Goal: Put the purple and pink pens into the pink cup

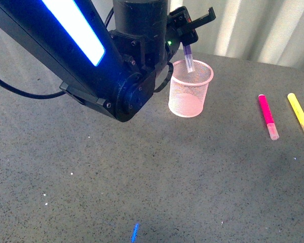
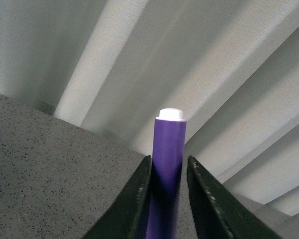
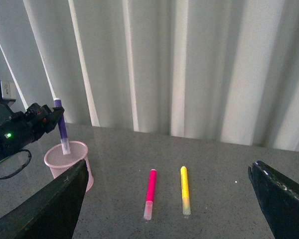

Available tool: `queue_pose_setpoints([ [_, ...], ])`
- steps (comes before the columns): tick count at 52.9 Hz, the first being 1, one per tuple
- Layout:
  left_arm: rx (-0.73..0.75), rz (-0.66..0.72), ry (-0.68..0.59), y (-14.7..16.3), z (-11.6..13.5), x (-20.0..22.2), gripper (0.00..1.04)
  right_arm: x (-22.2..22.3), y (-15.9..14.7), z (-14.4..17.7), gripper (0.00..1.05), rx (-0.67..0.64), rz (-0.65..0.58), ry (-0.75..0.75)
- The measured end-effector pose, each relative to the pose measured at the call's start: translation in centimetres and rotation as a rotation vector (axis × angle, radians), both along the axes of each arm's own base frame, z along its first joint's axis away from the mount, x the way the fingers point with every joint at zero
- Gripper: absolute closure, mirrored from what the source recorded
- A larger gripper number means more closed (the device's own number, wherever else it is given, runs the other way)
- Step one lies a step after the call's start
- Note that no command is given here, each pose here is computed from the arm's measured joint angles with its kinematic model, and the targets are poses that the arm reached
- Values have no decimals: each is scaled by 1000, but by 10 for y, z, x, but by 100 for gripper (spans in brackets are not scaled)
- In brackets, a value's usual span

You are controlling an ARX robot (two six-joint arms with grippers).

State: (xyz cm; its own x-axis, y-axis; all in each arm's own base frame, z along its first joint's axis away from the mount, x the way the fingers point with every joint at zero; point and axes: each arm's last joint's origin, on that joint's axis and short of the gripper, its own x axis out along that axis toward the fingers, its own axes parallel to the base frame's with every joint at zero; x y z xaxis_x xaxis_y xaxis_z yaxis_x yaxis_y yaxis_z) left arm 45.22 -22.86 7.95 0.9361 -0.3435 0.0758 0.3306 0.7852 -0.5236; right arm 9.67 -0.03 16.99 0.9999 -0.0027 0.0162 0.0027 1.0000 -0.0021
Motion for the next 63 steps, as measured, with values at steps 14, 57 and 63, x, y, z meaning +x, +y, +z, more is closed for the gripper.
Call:
queue_pose_setpoints([
  [14,7,-3,13,3,-6,-2,38,0,0,0,7,0,0,0],
  [57,238,-38,145,221,125,-143,7,0,0,0,7,0,0,0],
  [63,243,48,182,249,114,-166,7,0,0,0,7,0,0,0],
])
